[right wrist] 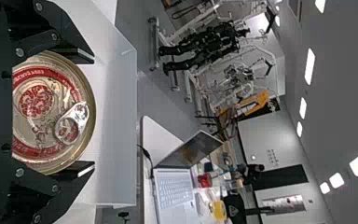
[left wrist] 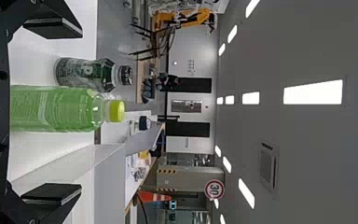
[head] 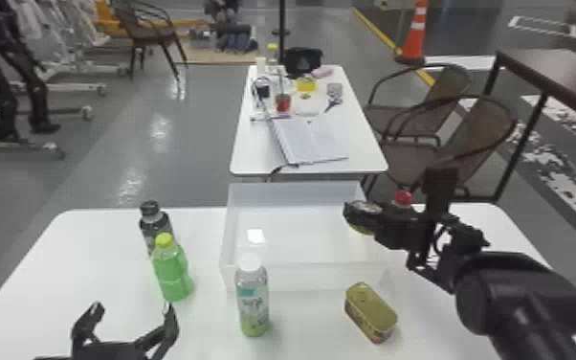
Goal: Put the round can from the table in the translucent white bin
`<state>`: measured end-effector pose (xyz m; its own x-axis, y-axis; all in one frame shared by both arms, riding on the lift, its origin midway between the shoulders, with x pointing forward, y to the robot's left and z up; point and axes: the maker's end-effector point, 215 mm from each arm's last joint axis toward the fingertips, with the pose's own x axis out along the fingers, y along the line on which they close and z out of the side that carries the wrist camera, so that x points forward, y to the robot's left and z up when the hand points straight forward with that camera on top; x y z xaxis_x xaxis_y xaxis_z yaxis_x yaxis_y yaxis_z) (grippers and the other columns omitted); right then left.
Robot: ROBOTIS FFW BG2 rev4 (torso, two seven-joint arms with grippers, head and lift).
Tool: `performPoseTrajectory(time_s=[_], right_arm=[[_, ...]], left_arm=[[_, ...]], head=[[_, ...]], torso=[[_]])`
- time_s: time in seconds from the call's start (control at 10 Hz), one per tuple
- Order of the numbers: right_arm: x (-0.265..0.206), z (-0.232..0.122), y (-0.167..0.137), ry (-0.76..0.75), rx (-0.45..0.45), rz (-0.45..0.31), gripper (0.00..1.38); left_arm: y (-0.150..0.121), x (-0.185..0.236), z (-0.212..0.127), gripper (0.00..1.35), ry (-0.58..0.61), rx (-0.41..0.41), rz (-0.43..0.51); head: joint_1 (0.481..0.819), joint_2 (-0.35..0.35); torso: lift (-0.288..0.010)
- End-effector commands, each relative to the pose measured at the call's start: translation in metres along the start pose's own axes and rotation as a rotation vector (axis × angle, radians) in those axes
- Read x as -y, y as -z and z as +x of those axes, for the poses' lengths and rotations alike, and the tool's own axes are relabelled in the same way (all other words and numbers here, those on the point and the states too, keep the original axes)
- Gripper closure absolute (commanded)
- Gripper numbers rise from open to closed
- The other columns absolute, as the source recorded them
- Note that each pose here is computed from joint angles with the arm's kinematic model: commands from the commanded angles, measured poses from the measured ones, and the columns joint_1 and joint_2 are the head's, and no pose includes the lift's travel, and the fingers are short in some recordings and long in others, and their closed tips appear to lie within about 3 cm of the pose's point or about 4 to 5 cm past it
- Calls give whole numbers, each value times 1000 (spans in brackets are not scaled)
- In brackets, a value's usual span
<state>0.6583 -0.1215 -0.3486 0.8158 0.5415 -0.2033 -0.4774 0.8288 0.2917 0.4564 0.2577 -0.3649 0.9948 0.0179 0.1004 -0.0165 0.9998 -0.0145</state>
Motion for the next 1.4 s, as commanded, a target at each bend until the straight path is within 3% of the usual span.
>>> performPoseTrajectory(time_s=[0.0, 0.2, 0.6, 0.8, 0.9, 1.1, 1.3], right_arm=[[0, 14, 19, -21, -65, 24, 751], [-6, 24, 42, -81, -135, 44, 751], [6, 28, 70, -67, -177, 76, 708], [5, 31, 61, -70, -148, 60, 317], [6, 32, 57, -68, -140, 50, 202], [8, 33, 47, -57, -105, 40, 104], [-3, 34, 9, -86, 14, 39, 104]], left_arm=[[0, 1, 1, 136, 0, 1, -5], [2, 3, 1, 136, 2, -2, -8], [4, 5, 2, 136, 5, -5, -13], [4, 4, 2, 136, 3, -5, -13], [4, 5, 2, 136, 5, -5, -11], [4, 5, 2, 136, 5, -5, -11], [4, 5, 1, 136, 6, -4, -10]], head=[[549, 0], [549, 0], [549, 0], [549, 0], [549, 0], [549, 0], [549, 0]], torso=[[-100], [-100], [-100], [-100], [-100], [-100], [-100]])
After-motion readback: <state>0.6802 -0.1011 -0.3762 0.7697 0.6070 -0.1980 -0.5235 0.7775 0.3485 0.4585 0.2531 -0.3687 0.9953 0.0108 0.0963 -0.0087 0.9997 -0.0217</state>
